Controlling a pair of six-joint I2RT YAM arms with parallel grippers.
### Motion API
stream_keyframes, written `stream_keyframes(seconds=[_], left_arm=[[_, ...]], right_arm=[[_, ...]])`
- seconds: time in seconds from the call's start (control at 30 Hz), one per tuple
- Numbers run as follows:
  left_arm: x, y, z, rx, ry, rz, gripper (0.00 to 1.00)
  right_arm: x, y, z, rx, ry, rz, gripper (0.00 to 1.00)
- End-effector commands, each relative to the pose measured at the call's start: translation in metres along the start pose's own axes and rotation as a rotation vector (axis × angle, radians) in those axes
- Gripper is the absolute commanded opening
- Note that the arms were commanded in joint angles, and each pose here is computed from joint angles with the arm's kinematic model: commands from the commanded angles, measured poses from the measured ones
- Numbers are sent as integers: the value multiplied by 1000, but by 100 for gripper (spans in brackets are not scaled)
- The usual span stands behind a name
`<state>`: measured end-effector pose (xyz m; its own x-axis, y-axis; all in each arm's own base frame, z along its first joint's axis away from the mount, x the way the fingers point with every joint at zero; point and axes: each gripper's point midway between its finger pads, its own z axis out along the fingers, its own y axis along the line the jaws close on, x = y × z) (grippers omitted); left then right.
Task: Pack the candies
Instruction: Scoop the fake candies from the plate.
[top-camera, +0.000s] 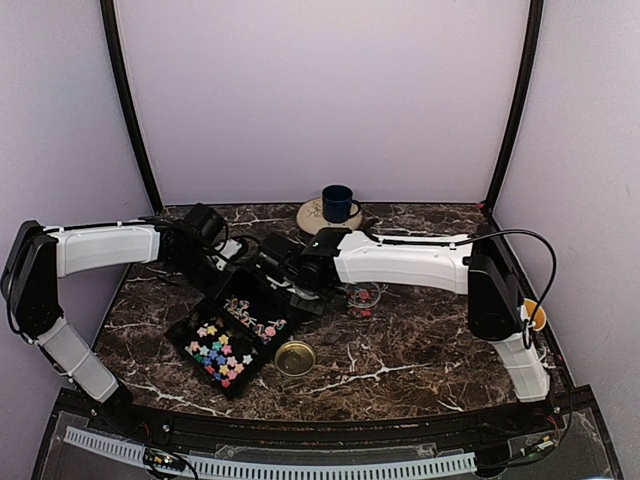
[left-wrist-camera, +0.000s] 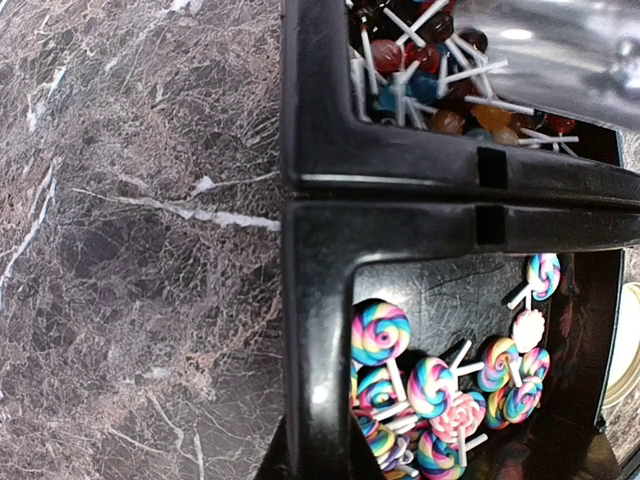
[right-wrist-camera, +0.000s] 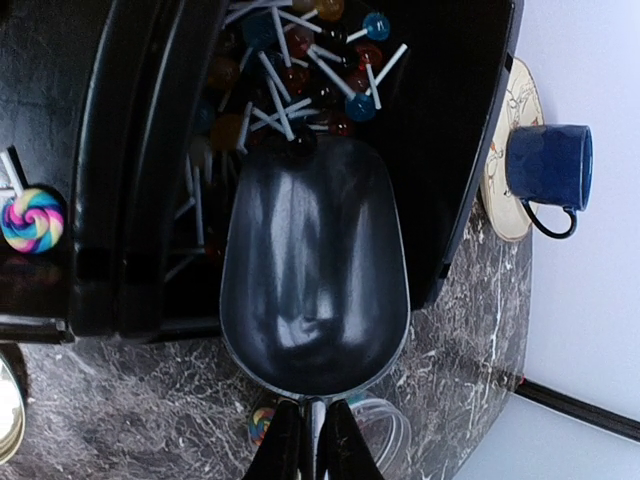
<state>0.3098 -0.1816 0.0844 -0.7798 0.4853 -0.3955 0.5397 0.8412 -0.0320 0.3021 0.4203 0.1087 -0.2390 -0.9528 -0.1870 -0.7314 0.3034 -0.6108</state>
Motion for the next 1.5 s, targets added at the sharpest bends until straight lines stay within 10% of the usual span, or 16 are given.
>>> stream_keyframes(seconds=[0.0, 1.47], left_arm=[[-40, -15, -27, 71, -158, 11, 0], [-39, -14, -24, 77, -149, -8, 0]], right_arm=[[-27, 17, 9, -67, -118, 40, 0], [-11, -36, -21, -121, -672, 563, 0]])
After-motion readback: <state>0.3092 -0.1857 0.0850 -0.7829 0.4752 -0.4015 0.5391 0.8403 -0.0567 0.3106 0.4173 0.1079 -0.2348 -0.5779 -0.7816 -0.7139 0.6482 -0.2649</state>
